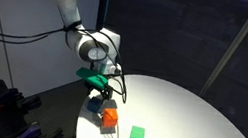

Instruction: Put the blue block on the orange block

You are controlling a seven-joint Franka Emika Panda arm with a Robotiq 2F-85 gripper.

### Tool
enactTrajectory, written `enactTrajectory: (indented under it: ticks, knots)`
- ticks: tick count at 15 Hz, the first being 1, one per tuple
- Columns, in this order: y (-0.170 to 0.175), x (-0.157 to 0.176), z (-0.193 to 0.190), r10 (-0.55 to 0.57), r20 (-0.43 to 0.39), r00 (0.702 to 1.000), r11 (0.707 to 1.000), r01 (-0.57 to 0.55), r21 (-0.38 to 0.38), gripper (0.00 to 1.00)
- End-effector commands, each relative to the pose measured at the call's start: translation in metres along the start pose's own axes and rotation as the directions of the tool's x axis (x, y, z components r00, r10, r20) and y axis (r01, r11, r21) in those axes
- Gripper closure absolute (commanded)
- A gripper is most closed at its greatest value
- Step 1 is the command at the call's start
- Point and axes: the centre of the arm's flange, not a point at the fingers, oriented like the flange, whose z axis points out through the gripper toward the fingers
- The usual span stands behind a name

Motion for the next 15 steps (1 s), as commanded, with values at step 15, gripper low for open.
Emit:
enactTrajectory:
  ticks: [15]
  knots:
    - [-0.01,0.004,0.009,-0.043,-0.012,0.999,0.999,0.043,-0.01,0.0]
